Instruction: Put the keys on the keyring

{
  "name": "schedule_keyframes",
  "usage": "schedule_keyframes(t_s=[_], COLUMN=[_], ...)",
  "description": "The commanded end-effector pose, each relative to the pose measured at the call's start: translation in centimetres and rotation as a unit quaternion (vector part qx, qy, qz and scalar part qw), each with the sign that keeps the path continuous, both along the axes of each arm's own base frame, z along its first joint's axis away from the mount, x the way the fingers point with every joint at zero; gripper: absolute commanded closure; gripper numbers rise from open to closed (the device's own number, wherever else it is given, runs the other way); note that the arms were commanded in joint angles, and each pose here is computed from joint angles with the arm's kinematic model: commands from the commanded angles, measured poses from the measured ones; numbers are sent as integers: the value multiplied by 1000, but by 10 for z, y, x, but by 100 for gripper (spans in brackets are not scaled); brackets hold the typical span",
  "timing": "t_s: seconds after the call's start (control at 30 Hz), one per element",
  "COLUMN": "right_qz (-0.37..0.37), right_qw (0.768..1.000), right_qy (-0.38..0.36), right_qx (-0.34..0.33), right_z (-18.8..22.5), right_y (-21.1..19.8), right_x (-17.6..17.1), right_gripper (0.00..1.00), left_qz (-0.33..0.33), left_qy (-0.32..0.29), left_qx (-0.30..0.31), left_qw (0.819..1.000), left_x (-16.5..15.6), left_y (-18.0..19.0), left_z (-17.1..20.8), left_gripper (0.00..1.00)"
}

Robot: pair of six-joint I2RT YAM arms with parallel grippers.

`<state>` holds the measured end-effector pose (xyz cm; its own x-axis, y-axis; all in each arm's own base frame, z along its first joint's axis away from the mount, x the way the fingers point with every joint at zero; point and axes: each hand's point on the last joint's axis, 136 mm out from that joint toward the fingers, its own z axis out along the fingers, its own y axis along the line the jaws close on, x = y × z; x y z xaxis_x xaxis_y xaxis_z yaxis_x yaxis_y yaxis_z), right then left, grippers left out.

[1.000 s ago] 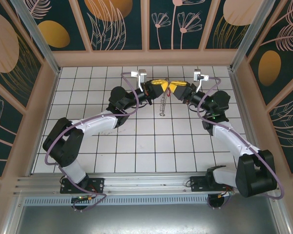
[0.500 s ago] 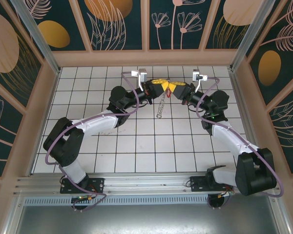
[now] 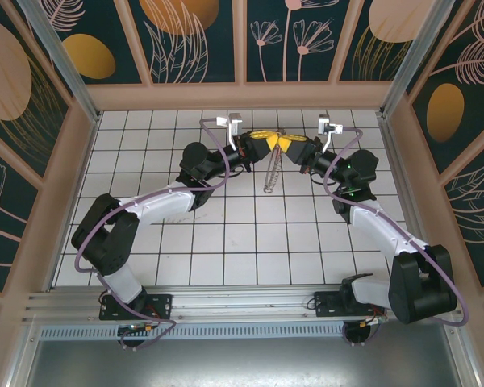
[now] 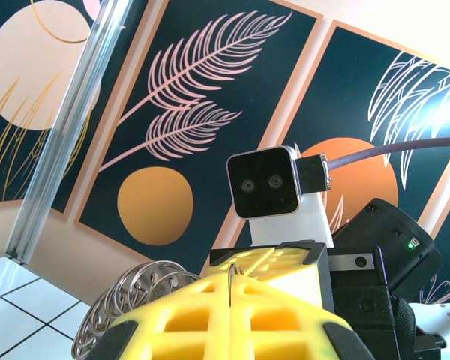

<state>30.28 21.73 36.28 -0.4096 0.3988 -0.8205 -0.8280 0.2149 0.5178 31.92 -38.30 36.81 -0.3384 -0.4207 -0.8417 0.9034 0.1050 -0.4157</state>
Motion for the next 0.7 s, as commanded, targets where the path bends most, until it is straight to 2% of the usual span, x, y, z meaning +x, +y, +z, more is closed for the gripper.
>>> schedule_keyframes(t_s=[0.0, 0.13, 0.3, 0.53, 0.67], right_qz=[-7, -11, -14, 5, 22], right_qw=[1000, 1000, 998, 991, 985], right_qy=[-28, -25, -22, -23, -17], right_qx=[2, -15, -59, -134, -168], right_z=[13, 7, -5, -25, -39], right_y=[0, 0, -1, 2, 6], right_x=[-3, 1, 9, 24, 38], right_gripper=[100, 100, 100, 100, 100], left_qz=[6, 32, 72, 52, 28], left_qy=[-26, -28, -39, -70, -70], left_qx=[-29, -17, 8, 133, 177], left_qw=[999, 999, 997, 987, 981], left_x=[-3, 4, 17, 28, 37], left_y=[5, 13, 36, 29, 27], left_z=[23, 25, 29, 18, 6], left_gripper=[100, 82, 69, 62, 61])
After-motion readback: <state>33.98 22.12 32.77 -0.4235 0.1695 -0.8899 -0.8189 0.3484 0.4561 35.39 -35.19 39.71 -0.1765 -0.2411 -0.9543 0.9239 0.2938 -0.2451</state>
